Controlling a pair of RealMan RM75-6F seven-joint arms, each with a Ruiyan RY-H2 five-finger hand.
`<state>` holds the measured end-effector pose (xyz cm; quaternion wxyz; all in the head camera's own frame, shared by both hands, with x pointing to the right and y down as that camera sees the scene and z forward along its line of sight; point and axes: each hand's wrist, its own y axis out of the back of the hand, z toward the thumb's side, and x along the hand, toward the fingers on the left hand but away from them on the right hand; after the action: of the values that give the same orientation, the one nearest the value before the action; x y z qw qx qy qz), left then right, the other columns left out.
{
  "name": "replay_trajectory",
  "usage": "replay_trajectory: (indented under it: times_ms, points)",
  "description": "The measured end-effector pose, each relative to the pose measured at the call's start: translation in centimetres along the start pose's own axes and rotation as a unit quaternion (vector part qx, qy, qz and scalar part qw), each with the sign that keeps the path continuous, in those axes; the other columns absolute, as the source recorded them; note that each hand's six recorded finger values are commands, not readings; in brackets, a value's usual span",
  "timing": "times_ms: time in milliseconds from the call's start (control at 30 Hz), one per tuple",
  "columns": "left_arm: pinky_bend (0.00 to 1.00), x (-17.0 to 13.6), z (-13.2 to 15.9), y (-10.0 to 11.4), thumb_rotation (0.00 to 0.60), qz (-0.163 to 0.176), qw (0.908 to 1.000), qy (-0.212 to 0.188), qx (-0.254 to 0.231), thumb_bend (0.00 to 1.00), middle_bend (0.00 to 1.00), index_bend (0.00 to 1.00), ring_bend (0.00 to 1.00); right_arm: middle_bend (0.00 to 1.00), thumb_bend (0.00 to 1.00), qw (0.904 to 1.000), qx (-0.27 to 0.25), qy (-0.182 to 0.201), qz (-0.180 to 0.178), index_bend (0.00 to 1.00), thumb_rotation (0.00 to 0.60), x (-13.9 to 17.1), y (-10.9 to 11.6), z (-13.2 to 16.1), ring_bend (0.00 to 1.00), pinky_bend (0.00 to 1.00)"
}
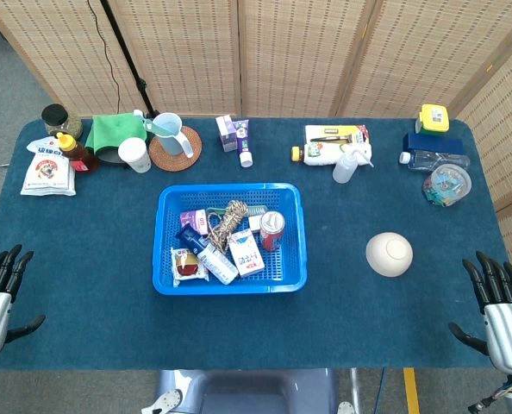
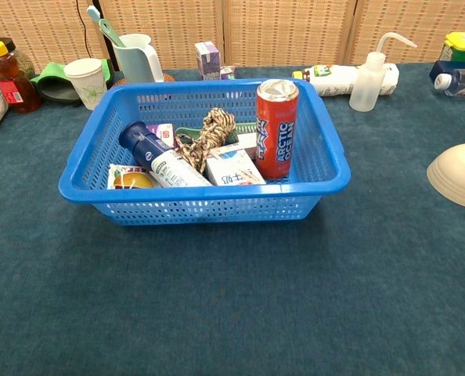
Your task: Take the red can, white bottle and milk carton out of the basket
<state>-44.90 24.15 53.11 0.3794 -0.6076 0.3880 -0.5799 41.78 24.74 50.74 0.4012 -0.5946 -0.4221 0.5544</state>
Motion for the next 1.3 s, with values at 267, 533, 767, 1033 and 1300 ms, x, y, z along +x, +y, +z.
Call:
replay_trajectory:
  times_ms: [267,533,767,1033,1300]
  points:
    - [0.00,-0.1,0.0,0.0,0.600,-0.001,1.0000,0.001,-0.002,0.03,0.00,0.00,0.00,0.00,0.00,0.9999,-0.008,0.003,0.005,0.00,0.600,-0.1,-0.2,0.2,0.00,0.00]
    - [0.00,0.4,0.0,-0.2,0.600,-0.008,1.0000,0.001,-0.006,0.03,0.00,0.00,0.00,0.00,0.00,0.9994,-0.033,0.006,0.002,0.00,0.600,-1.9,-0.2,0.4,0.00,0.00]
    - [0.00,0.6,0.3,-0.2,0.600,-0.008,0.9999,-0.002,-0.011,0.03,0.00,0.00,0.00,0.00,0.00,0.9933,-0.093,0.061,0.034,0.00,0.600,-5.9,-0.8,3.7,0.00,0.00]
    - [0.00,0.7,0.6,-0.3,0.600,-0.013,0.9998,-0.005,-0.013,0.03,0.00,0.00,0.00,0.00,0.00,0.9737,-0.170,0.137,0.064,0.00,0.600,-11.3,-1.1,8.8,0.00,0.00]
    - [0.00,0.9,0.4,-0.5,0.600,-0.017,0.9998,0.004,-0.013,0.03,0.00,0.00,0.00,0.00,0.00,0.9562,-0.212,0.183,0.086,0.00,0.600,-15.0,-1.5,13.6,0.00,0.00]
